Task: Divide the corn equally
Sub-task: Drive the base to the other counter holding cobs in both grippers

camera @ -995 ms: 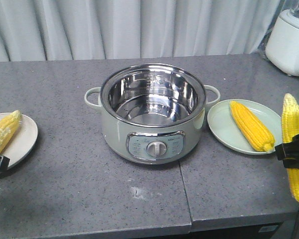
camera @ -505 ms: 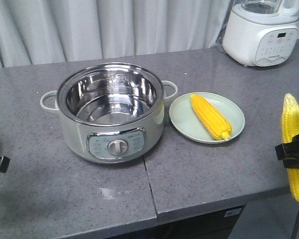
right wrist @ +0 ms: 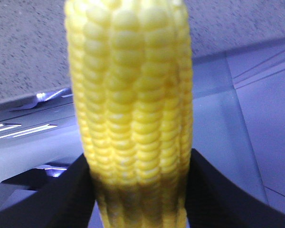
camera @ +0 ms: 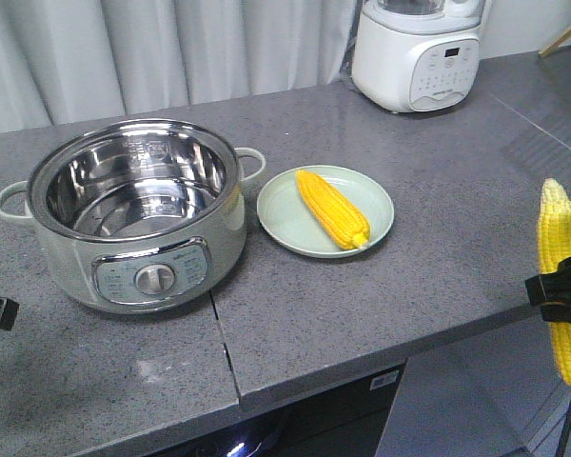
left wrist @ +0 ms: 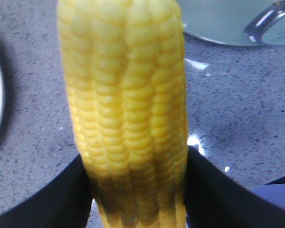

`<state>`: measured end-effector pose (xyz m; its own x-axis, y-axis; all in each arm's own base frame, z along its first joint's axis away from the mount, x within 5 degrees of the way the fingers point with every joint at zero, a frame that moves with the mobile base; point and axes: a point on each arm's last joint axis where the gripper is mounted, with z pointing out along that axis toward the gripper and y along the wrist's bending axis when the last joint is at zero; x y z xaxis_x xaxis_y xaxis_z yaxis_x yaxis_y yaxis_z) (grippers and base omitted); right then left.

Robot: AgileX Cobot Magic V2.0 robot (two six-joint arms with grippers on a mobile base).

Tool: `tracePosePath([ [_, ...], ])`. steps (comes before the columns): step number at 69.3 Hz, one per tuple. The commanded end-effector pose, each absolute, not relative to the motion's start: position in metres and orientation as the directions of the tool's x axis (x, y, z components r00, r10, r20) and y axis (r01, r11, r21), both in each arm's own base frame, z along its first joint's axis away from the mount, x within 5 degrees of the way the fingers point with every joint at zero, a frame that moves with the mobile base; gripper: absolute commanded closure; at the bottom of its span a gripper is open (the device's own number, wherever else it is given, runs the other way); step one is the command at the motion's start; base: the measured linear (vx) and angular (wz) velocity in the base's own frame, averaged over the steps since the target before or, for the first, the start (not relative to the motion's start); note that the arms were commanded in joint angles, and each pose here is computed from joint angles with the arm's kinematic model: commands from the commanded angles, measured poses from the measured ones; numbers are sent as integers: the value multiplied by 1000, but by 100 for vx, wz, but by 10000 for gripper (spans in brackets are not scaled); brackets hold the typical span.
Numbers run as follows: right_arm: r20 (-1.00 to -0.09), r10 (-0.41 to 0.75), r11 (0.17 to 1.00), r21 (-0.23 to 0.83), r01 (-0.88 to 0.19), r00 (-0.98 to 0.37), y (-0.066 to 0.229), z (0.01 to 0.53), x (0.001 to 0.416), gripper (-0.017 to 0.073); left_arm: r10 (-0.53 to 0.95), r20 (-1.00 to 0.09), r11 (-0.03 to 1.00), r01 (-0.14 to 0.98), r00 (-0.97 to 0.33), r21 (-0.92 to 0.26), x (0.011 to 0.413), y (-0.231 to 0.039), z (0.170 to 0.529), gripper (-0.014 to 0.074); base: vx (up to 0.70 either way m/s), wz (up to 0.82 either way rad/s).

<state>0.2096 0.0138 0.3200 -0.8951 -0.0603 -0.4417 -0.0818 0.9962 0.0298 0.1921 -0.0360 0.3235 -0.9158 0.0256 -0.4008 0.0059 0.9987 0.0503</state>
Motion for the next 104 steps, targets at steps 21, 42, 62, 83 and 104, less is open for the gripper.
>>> tracePosePath([
  [21,-514,-56,997,22,-78,-856,12,333,210,316,20,-464,999,2,-885,41,194,-35,335,377,-4,-24],
  [42,-514,-56,997,22,-78,-856,12,333,210,316,20,-464,999,2,-885,41,194,-35,335,377,-4,-29],
  [62,-514,-56,997,22,-78,-856,12,333,210,316,20,-464,999,2,-885,41,194,-35,335,377,-3,-26],
  [83,-514,-56,997,22,-78,-856,12,333,210,316,20,-464,999,2,-885,41,194,-35,335,377,-1,-23],
  [104,-514,-56,997,22,-78,-856,12,333,210,316,20,-464,999,2,-885,41,194,-35,335,377,0,-25],
])
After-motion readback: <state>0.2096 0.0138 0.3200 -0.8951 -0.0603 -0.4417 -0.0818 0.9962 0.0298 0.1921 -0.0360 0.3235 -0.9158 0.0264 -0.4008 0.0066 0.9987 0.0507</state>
